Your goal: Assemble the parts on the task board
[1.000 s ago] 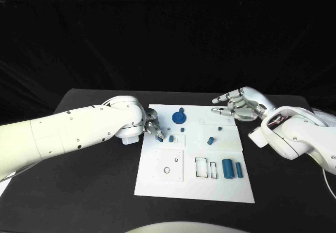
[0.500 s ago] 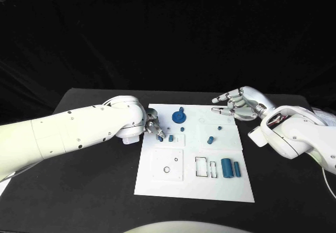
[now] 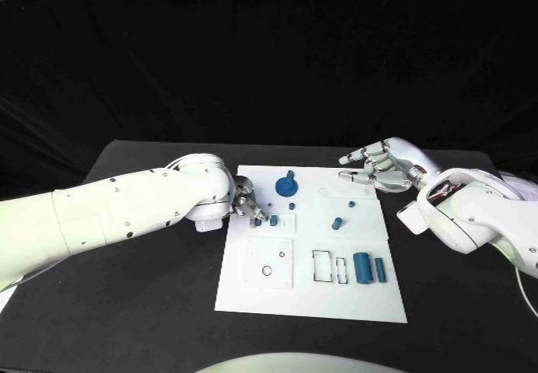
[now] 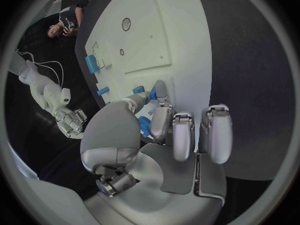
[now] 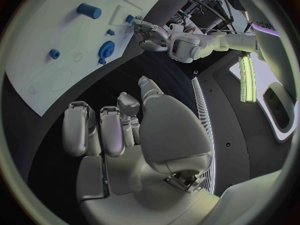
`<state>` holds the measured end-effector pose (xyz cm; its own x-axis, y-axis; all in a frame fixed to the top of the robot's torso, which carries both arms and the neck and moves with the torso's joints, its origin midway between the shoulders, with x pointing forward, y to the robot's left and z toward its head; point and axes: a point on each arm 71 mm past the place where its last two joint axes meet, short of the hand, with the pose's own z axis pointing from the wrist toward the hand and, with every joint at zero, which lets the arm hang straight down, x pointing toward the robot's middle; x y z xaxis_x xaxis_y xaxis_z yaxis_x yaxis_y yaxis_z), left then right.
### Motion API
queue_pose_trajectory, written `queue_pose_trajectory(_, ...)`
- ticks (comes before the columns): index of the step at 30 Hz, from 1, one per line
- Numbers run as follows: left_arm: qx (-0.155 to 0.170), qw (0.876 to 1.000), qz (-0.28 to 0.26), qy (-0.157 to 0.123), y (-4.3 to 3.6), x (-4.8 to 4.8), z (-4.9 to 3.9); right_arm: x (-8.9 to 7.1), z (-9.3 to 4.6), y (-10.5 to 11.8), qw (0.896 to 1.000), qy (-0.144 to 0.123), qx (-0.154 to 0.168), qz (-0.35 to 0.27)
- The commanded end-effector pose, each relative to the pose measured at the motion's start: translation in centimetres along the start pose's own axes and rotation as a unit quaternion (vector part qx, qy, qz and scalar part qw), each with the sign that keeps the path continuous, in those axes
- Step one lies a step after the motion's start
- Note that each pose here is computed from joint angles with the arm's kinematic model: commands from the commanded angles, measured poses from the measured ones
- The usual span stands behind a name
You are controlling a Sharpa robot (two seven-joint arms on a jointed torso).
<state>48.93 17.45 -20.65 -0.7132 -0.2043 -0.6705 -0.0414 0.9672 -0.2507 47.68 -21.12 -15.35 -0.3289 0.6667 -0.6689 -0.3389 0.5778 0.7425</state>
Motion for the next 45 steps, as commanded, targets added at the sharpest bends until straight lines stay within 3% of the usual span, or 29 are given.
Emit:
queue_pose_trajectory(1,-0.016,1.000,0.013,0.024,0.14,0.72,0.17,0.2,0.0,0.0,1.000,0.008,-0.003,-0.002)
queue_pose_trajectory(17,-0.019,1.000,-0.005,-0.004,0.85,0.21,-0.11,0.2,0.0,0.0,1.000,0.007,-0.002,-0.001)
queue_pose_trajectory(32,0.027,0.993,-0.095,-0.056,1.02,-1.18,-1.52,0.3,-0.1,-0.3,1.000,0.007,0.001,0.000)
queue_pose_trajectory(39,0.095,0.978,-0.156,-0.104,0.78,-2.39,-2.52,0.2,-0.1,-0.4,1.000,0.006,0.002,0.000)
queue_pose_trajectory(41,0.124,0.972,-0.159,-0.123,0.34,-2.71,-2.74,0.2,-0.1,-0.4,1.000,0.005,0.003,0.000)
queue_pose_trajectory(45,0.198,0.958,-0.132,-0.160,-1.49,-3.02,-2.91,0.2,-0.1,-0.4,1.000,0.004,0.003,0.000)
